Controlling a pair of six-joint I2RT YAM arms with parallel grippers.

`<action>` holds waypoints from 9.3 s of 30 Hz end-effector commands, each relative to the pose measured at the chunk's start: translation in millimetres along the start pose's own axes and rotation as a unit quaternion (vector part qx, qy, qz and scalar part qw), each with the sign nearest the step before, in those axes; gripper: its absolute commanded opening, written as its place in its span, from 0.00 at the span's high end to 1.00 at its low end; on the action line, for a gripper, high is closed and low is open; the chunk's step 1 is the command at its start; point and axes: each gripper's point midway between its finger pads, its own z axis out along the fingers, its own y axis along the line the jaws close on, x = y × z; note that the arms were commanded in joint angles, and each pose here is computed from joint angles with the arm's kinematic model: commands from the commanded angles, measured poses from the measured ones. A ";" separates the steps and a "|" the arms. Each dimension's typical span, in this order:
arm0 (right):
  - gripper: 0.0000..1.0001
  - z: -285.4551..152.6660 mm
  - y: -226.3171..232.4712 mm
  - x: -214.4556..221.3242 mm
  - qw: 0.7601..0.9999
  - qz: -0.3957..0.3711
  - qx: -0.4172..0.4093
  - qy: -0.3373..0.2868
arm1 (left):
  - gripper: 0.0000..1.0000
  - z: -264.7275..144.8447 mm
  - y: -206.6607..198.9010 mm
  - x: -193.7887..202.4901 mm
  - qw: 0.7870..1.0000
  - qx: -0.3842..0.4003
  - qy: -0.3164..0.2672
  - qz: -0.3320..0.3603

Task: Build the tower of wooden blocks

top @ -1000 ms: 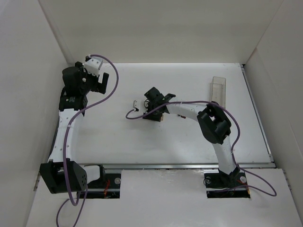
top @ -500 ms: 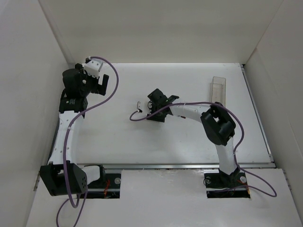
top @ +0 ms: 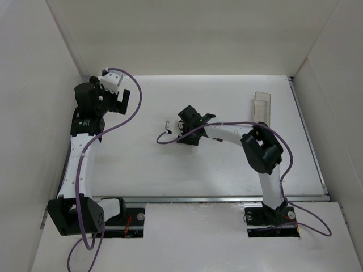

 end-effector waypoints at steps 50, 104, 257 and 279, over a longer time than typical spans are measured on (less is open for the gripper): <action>0.60 -24.3 -76.3 83.1 0.909 0.411 0.074 -0.017 | 0.10 -7.0 9.2 -10.1 0.996 -0.051 -0.037 -0.058; 1.00 -285.2 -104.3 -110.6 0.732 0.331 0.273 -0.530 | 0.18 -9.8 -179.6 -156.0 0.940 0.294 -0.064 -0.158; 0.39 -167.6 -51.2 -30.8 0.787 0.538 -0.024 -0.301 | 1.00 70.3 -247.0 65.4 0.891 0.420 -0.028 0.169; 0.08 -193.1 0.4 -56.3 0.864 0.321 -0.105 -0.374 | 1.00 2.3 -273.6 -39.8 0.820 0.553 -0.132 0.060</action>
